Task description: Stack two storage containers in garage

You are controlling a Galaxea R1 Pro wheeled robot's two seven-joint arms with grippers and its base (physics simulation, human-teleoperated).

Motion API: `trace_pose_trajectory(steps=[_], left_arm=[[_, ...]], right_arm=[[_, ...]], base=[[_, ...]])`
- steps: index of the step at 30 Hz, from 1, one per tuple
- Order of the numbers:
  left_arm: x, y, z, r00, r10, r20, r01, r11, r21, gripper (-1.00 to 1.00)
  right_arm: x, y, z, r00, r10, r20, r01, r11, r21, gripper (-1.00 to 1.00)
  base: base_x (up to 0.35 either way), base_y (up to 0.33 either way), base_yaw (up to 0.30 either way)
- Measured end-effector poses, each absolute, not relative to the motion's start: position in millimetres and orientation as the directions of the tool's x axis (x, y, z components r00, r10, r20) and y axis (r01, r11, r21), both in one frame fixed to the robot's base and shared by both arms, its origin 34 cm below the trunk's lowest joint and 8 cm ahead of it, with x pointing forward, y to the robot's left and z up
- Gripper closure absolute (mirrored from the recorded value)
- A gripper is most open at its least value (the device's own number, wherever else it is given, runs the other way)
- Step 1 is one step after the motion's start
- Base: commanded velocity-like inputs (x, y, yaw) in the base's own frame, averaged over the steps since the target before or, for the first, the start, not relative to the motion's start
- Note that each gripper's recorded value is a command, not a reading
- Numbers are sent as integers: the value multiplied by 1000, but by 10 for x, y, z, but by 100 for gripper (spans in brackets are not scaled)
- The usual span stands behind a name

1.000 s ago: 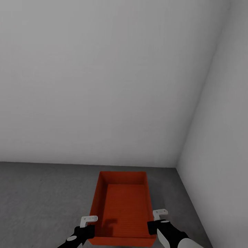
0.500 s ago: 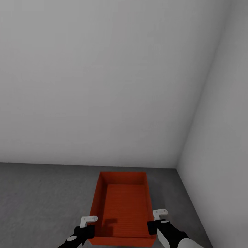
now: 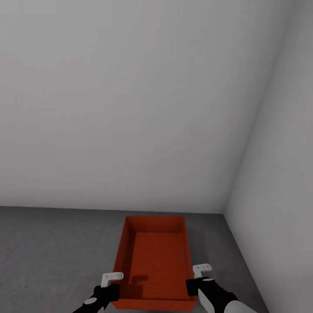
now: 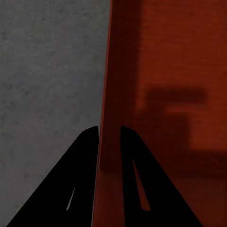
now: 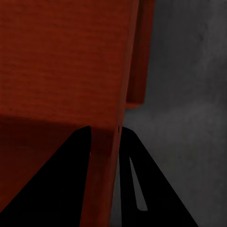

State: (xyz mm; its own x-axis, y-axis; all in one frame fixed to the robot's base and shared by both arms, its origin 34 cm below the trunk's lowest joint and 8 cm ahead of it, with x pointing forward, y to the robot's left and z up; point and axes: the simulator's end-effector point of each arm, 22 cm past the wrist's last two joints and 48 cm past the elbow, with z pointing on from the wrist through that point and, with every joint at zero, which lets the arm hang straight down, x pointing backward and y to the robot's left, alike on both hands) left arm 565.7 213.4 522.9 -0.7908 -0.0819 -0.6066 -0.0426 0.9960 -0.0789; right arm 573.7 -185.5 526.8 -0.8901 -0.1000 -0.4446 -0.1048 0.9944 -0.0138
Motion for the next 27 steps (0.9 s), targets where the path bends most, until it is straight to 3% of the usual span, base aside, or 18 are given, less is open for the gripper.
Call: trace_pose_trajectory(steps=[7, 27], left_arm=[[5656, 2134, 5227, -791, -82, -606, -43, 996, -79, 100], [5659, 2135, 5227, -791, -82, -606, -43, 996, -80, 100]], right_arm=[[5736, -1855, 5267, -890, -100, -444, -105, 994, -14, 100], [5737, -1854, 5267, -891, -100, -444, -105, 994, -14, 100]], base=[[158, 20, 0], [9, 1, -74]])
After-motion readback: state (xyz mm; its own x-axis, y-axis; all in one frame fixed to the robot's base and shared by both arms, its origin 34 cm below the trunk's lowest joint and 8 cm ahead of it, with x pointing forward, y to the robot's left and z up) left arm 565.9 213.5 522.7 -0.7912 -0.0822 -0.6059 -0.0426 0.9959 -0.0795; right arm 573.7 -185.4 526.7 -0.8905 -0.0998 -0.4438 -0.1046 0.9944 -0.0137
